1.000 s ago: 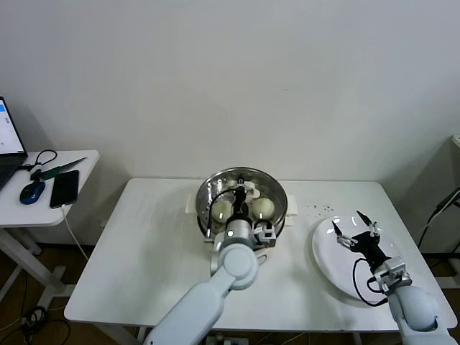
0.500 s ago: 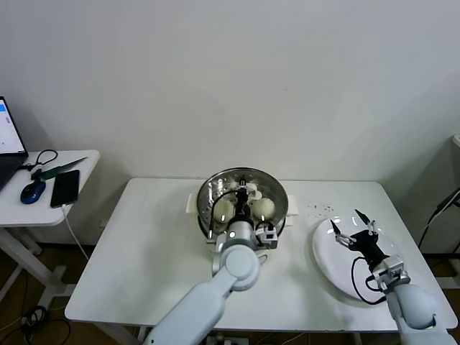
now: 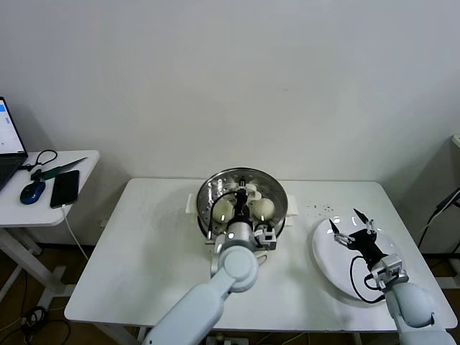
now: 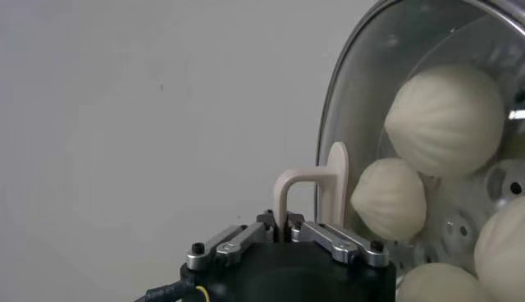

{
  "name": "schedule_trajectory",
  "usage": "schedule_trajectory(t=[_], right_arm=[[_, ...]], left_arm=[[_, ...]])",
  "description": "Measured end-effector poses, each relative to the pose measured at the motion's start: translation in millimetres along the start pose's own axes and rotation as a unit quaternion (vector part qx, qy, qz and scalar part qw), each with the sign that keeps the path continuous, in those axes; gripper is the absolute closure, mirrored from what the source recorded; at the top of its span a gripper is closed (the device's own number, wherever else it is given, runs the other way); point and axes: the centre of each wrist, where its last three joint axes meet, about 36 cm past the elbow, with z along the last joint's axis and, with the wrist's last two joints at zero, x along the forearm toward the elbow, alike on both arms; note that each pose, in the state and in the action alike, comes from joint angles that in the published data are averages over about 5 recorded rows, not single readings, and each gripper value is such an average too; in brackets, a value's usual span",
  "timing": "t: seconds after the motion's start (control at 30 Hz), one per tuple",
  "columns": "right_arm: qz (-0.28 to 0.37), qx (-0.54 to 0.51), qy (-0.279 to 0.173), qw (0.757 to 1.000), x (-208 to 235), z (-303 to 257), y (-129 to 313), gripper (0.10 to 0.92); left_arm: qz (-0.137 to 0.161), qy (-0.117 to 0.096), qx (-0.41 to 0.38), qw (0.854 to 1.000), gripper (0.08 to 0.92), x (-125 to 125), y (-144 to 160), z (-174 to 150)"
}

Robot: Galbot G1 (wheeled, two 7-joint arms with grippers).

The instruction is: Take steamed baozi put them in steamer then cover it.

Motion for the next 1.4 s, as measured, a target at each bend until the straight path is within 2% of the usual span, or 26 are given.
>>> schedule_trajectory(t=[0.13,0.4,0.8,1.0,1.13,1.27,1.4], right_arm=[[0.0,0.001,0.0,1.0,-0.1,-0.7,-1.2,0.2],[0.001,0.001,0.006,1.0,0.2,0.0,-3.5,0.2],[0.009,-0.006,0.019,1.0,-2.3,-4.9,-6.7,0.2],[0.011,-0.01,0.029,0.999,-1.6,-7.3,-7.7,0.2],[0.014,-0.016,0.031,0.999,-1.7,-9.3,-7.9,0.2],[0.015,-0.02,0.031,0.999,-1.1,-10.9,-8.0,0.2],[0.017,-0.025,0.028,0.999,-0.7,-12.4,-6.6,0.2]], left_arm=[[0.002,-0.001,0.002,1.0,0.766,2.3,0.6,2.4],[-0.001,-0.004,0.011,1.0,0.533,9.1,8.0,11.9],[-0.012,-0.013,0.045,0.999,0.205,35.7,25.6,32.9],[-0.021,-0.017,0.077,0.997,0.177,53.6,32.2,48.8],[-0.024,-0.012,0.106,0.994,0.177,64.9,35.1,64.1],[-0.02,0.002,0.144,0.989,0.177,73.7,36.2,83.5],[-0.005,0.028,0.196,0.98,0.177,79.0,32.9,106.4]])
